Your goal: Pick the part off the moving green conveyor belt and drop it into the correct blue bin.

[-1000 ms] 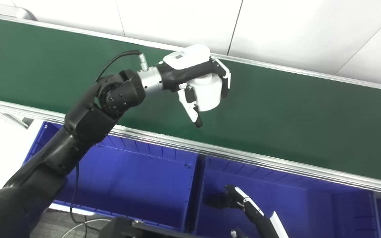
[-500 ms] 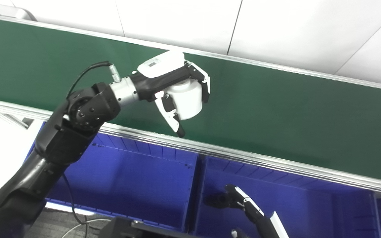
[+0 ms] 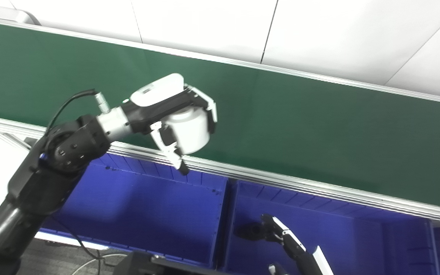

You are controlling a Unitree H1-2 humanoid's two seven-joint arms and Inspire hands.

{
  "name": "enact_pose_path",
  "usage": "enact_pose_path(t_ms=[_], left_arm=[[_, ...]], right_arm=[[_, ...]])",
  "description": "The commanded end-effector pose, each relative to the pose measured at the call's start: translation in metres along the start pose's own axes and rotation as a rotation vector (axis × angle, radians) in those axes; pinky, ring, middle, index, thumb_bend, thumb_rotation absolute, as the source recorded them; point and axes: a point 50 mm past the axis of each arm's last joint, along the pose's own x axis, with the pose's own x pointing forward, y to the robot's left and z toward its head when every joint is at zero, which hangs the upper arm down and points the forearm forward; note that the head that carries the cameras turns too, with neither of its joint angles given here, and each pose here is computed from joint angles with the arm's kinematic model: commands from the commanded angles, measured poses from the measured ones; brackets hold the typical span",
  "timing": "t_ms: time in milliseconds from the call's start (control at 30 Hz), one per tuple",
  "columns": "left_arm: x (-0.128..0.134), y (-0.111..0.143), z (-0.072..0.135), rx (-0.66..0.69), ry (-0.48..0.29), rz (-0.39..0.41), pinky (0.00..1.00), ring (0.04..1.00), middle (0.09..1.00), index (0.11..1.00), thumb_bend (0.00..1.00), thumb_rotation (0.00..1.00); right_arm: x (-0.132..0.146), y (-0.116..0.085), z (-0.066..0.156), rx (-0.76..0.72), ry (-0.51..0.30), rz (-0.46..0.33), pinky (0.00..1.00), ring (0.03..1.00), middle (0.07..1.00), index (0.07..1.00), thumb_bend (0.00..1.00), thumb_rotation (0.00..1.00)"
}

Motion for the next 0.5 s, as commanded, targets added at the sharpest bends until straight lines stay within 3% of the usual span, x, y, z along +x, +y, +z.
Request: enact_pose_path(t_ms=[0,67,100,167,467], left_arm=[[-0.011,0.009,0.007,0.018,-0.033,0.037,0.15,0.200,0.260,0.215,0.67,0.00],[-0.019,0.005,0.005,-0.001,-0.020,0.042,0.16,0.210,0.258,0.214,0.66,0.00],[-0.024,0.002,0.004,-0.016,-0.008,0.043,0.18,0.347,0.264,0.219,0.55,0.00],[-0.031,-0.004,0.002,-0.038,0.011,0.040,0.17,0.429,0.268,0.226,0.48,0.00],[-0.062,-0.032,-0.007,-0.126,0.129,0.025,0.17,0.442,0.281,0.227,0.47,0.00]], right_arm=[[-0.006,0.004,0.010,0.008,-0.031,0.000,0.79,0.885,0.932,0.897,0.55,0.87],[-0.006,0.004,0.011,0.009,-0.031,-0.001,0.80,0.886,0.933,0.899,0.54,0.87],[-0.007,0.004,0.011,0.009,-0.030,-0.001,0.79,0.885,0.931,0.897,0.54,0.87],[-0.007,0.004,0.011,0.010,-0.030,0.001,0.80,0.886,0.931,0.897,0.54,0.87],[-0.009,0.004,0.012,0.006,-0.028,0.004,0.81,0.892,0.934,0.900,0.54,0.88]])
